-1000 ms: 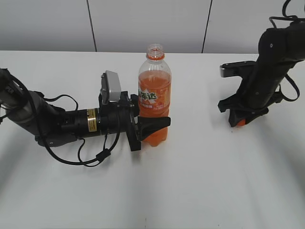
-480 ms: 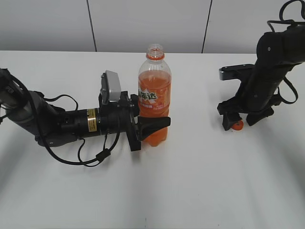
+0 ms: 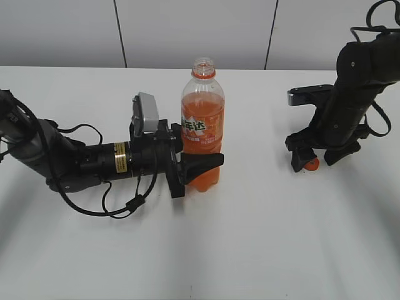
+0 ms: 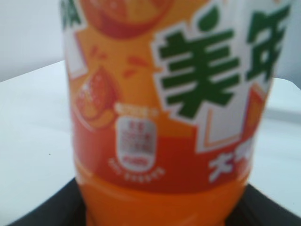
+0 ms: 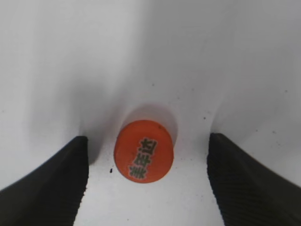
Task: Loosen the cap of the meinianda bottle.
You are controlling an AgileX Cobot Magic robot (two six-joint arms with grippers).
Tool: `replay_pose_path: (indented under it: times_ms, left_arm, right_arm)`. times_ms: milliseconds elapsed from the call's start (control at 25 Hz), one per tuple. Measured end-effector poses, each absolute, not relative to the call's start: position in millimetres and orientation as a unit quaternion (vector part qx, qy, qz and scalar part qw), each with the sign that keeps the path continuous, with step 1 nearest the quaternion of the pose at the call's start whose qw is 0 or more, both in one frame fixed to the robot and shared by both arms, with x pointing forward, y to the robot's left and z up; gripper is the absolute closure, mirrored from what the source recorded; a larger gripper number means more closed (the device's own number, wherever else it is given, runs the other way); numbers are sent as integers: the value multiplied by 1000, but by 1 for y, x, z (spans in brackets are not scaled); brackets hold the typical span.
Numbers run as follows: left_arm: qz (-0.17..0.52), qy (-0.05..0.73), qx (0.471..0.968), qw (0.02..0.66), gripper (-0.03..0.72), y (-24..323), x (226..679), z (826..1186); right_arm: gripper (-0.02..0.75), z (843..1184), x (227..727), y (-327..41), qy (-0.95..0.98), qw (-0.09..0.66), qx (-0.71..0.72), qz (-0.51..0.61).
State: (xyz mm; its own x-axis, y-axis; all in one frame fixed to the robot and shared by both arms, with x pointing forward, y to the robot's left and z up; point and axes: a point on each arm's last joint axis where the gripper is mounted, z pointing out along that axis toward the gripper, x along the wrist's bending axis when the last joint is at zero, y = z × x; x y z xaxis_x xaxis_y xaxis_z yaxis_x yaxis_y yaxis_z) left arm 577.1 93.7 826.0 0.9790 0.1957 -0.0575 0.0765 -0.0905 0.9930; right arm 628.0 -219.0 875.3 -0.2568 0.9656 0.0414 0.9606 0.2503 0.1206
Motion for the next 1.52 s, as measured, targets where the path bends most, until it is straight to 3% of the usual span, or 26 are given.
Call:
replay_pose_path:
  times_ms: [240,480,760,1520]
  left_arm:
    - [35,106,763,636,202,96,573,809]
    - [30,109,767,632,174,96,573,812]
    - [27,113,753,648,106,94,578,851]
    - [36,113,708,696,98,94,578,948]
  right_arm:
    - [146,875,628,-219,793,20,606,60]
    - [146,875,628,-219,795,20,604,60]
    - [146,875,628,-219,795,20,603,59]
    - [146,875,628,-219,798,20,599,59]
